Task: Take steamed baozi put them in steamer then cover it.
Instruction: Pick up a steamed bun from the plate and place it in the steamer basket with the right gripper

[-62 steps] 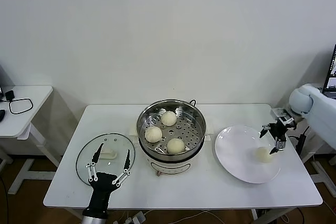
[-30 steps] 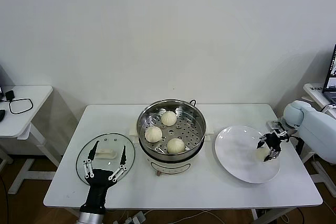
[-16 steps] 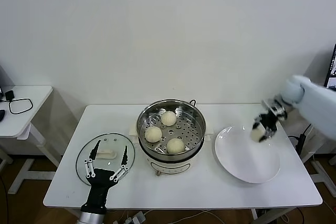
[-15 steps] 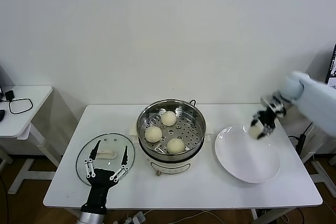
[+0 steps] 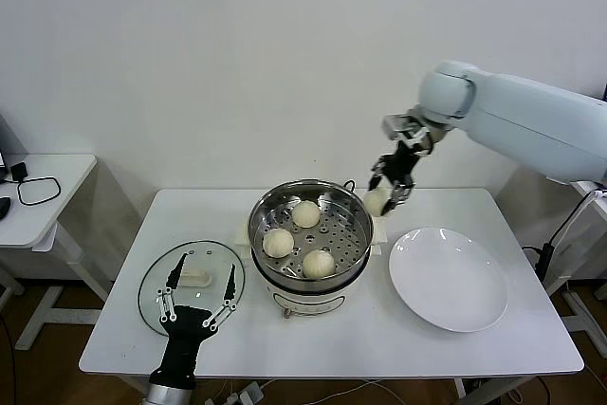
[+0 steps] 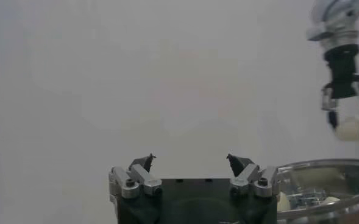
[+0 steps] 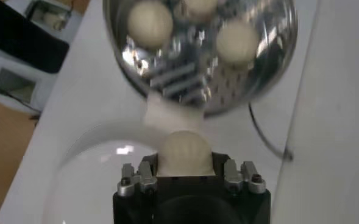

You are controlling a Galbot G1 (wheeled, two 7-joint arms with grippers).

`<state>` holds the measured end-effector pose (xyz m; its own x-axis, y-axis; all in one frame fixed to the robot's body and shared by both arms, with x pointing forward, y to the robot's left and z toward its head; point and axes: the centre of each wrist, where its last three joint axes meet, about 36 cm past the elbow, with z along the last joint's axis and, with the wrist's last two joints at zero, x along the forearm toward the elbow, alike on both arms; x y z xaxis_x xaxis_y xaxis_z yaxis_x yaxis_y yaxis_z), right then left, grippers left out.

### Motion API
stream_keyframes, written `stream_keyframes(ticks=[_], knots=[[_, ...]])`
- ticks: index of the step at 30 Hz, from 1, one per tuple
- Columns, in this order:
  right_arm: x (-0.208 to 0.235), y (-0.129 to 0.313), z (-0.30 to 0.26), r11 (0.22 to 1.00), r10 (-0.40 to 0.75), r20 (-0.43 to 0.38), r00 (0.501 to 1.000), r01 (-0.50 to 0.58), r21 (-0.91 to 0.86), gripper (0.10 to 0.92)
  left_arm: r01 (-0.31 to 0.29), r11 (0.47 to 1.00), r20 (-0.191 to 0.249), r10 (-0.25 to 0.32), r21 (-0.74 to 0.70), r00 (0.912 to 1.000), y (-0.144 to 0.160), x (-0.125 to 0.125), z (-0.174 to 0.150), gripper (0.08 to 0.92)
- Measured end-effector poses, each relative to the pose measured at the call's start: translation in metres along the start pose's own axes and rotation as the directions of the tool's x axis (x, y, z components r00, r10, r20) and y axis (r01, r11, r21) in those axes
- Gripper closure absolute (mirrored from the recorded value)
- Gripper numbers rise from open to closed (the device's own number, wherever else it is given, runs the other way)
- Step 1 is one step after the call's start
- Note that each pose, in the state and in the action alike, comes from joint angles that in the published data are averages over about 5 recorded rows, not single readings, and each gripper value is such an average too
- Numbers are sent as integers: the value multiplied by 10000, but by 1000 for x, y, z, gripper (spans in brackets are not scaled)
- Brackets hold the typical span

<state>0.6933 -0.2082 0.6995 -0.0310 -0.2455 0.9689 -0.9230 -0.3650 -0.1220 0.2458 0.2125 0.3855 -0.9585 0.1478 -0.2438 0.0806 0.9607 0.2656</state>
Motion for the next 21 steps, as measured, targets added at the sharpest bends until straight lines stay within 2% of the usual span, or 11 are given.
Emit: stream_keyframes(ticks=[8, 21], knots=[[-34, -12, -44, 9992, -312, -236, 9992, 317, 231, 403, 21, 10000, 13, -21, -17, 10000, 0, 0, 1, 177], [-93, -21, -53, 9978, -624, -609, 9962, 635, 163, 403, 9, 9999, -4, -9, -100, 10000, 2, 2, 2, 177]])
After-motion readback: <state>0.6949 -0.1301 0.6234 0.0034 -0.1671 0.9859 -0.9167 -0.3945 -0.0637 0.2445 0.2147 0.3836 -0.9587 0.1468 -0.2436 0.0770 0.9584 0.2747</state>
